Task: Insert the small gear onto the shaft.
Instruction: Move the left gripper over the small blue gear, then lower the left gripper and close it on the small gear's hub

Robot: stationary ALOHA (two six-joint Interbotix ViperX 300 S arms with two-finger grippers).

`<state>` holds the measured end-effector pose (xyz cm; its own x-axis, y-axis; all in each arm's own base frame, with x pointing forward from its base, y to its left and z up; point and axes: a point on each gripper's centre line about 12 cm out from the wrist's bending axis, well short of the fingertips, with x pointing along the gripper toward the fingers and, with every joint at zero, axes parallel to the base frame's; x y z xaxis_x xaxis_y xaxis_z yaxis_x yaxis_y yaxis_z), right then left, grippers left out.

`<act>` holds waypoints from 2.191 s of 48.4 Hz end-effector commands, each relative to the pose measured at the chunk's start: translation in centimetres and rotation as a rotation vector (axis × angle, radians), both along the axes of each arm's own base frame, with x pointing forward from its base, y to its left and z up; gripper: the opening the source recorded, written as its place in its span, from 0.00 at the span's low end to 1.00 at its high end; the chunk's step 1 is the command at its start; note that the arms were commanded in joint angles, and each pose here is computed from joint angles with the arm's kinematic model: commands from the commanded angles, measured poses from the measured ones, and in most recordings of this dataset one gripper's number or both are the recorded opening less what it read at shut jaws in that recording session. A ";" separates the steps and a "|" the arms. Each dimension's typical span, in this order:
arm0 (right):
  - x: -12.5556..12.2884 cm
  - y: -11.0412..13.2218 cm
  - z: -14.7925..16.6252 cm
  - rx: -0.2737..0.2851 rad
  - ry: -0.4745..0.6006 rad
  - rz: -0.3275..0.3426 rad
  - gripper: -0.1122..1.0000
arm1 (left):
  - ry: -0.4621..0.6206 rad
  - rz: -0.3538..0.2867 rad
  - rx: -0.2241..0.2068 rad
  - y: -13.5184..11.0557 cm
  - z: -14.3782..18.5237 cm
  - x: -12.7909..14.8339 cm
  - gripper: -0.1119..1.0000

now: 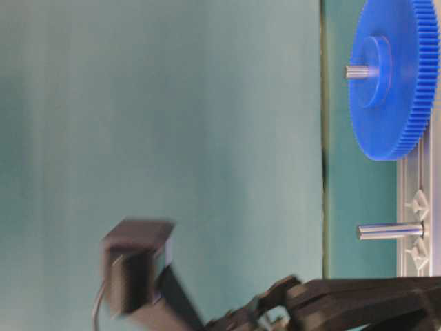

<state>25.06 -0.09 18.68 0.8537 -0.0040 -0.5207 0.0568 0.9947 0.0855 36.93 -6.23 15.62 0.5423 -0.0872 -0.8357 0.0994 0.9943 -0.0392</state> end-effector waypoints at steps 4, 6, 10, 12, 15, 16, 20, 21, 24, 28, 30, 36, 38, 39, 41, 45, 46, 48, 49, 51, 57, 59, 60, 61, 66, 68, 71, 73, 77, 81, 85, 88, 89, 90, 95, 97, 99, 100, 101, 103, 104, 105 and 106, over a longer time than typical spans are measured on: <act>0.6 0.0 0.7 0.008 -0.023 -0.006 0.11 | 0.073 -0.005 0.016 -0.4 0.4 1.2 0.09; 0.7 0.0 0.7 0.010 -0.022 -0.008 0.11 | 0.091 -0.005 0.021 -0.4 0.4 1.4 0.09; 0.8 0.0 0.7 0.010 -0.022 -0.008 0.11 | 0.108 -0.010 0.026 -0.5 0.3 1.8 0.09; 0.9 0.0 0.8 0.009 -0.022 -0.006 0.11 | 0.106 -0.011 0.028 -0.5 0.4 2.1 0.09; 0.9 0.0 0.8 0.009 -0.022 -0.007 0.11 | 0.105 -0.017 0.034 -0.5 0.4 2.4 0.09; 0.9 0.0 0.7 0.008 -0.020 -0.005 0.11 | 0.103 -0.020 0.035 -0.6 0.4 2.4 0.09; 0.9 0.0 0.7 0.010 -0.018 -0.008 0.11 | 0.101 -0.021 0.036 -0.6 0.5 2.8 0.09; 0.9 0.0 0.7 0.010 -0.018 -0.008 0.11 | 0.100 -0.024 0.036 -0.7 0.6 2.9 0.09; 0.9 0.0 0.7 0.009 -0.020 -0.006 0.11 | 0.104 -0.023 0.036 -0.7 0.7 3.1 0.09; 0.9 0.0 0.7 0.010 -0.022 -0.008 0.11 | 0.116 -0.024 0.039 -0.7 0.6 3.2 0.09; 0.9 0.0 0.8 0.009 -0.023 -0.007 0.11 | 0.122 -0.022 0.040 -0.7 0.4 3.3 0.09; 0.9 0.0 0.7 0.010 -0.023 -0.008 0.11 | 0.128 -0.022 0.041 -0.7 0.4 3.7 0.09; 0.9 0.0 0.7 0.009 -0.023 -0.007 0.11 | 0.130 -0.023 0.042 -0.7 0.5 3.8 0.09; 0.9 0.0 0.7 0.009 -0.023 -0.006 0.11 | 0.130 -0.023 0.042 -0.8 0.5 3.8 0.09; 0.8 0.0 0.7 0.010 -0.022 -0.008 0.11 | 0.130 -0.025 0.043 -0.8 0.5 3.9 0.09; 0.8 0.0 0.6 0.009 -0.022 -0.006 0.11 | 0.129 -0.026 0.046 -0.8 0.7 4.0 0.09; 0.8 0.0 0.6 0.009 -0.022 -0.006 0.11 | 0.131 -0.026 0.046 -0.8 0.8 4.0 0.09; 0.8 0.0 0.6 0.009 -0.023 -0.007 0.11 | 0.134 -0.021 0.044 -0.6 0.8 4.0 0.09; 0.8 0.0 0.6 0.009 -0.023 -0.007 0.11 | 0.139 -0.024 0.045 -0.8 0.7 3.9 0.09; 0.8 0.0 0.6 0.009 -0.023 -0.007 0.11 | 0.146 -0.021 0.046 -0.6 0.8 3.9 0.09; 0.8 0.0 0.6 0.010 -0.023 -0.008 0.11 | 0.153 -0.025 0.050 -0.7 1.0 3.9 0.09; 0.8 0.0 0.6 0.010 -0.022 -0.008 0.11 | 0.150 -0.022 0.050 -0.6 1.1 4.0 0.09; 0.8 0.0 0.6 0.010 -0.023 -0.007 0.11 | 0.149 -0.025 0.050 -0.8 1.1 4.0 0.09; 0.8 0.0 0.6 0.010 -0.023 -0.007 0.11 | 0.149 -0.022 0.049 -0.6 1.1 4.1 0.09; 0.8 0.0 0.6 0.011 -0.025 -0.007 0.11 | 0.149 -0.020 0.049 -0.6 1.1 4.1 0.09; 0.8 0.0 0.6 0.013 -0.023 -0.010 0.11 | 0.148 -0.019 0.048 -0.6 1.2 4.1 0.09; 0.8 0.0 0.5 0.013 -0.022 -0.010 0.11 | 0.153 -0.012 0.046 -0.5 1.1 4.0 0.09; 0.7 0.0 0.5 0.013 -0.020 -0.008 0.11 | 0.152 -0.009 0.043 -0.5 1.1 4.1 0.09; 0.8 0.0 0.6 0.013 -0.023 -0.008 0.11 | 0.150 -0.003 0.045 -0.1 1.1 4.1 0.11; 0.7 0.0 0.5 0.013 -0.022 -0.007 0.11 | 0.142 0.003 0.043 0.1 1.2 4.3 0.16; 0.7 0.0 0.6 0.013 -0.023 -0.007 0.11 | 0.141 0.004 0.041 0.1 1.1 4.3 0.32; 0.7 0.1 0.5 0.013 -0.022 -0.005 0.11 | 0.139 0.002 0.045 0.3 1.1 4.4 0.47; 0.7 0.1 0.5 0.014 -0.022 -0.006 0.11 | 0.139 0.004 0.045 0.4 1.1 4.4 0.53; 0.7 0.1 0.5 0.014 -0.022 -0.006 0.11 | 0.139 0.005 0.045 0.4 1.1 4.4 0.59; 0.7 0.1 0.6 0.014 -0.023 -0.006 0.11 | 0.137 0.004 0.046 0.4 1.0 4.4 0.84; 0.7 0.1 0.5 0.014 -0.022 -0.006 0.11 | 0.127 0.002 0.044 0.3 1.1 4.5 0.91; 0.7 0.1 0.5 0.013 -0.022 -0.005 0.11 | 0.124 0.004 0.043 0.4 1.0 4.5 0.94; 0.7 0.1 0.5 0.014 -0.022 -0.006 0.11 | 0.124 0.002 0.044 0.4 0.9 4.5 0.94; 0.7 0.1 0.5 0.014 -0.022 -0.006 0.11 | 0.125 0.002 0.044 0.4 0.9 4.5 0.94; 0.7 0.1 0.5 0.014 -0.022 -0.006 0.11 | 0.128 0.005 0.045 0.5 0.8 4.5 0.93; 0.7 0.1 0.6 0.014 -0.023 -0.006 0.11 | 0.130 0.005 0.045 0.5 0.7 4.5 0.93; 0.7 0.1 0.6 0.014 -0.023 -0.006 0.11 | 0.131 0.005 0.046 0.6 0.6 4.6 0.92; 0.7 0.1 0.5 0.014 -0.022 -0.006 0.11 | 0.128 0.005 0.045 0.6 0.7 4.6 0.92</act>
<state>25.41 -0.10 18.46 0.8497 -0.0043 -0.5272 0.0602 0.9942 0.0888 41.03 -5.87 15.17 0.3959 -0.0454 -0.9172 0.0932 0.9956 -0.0090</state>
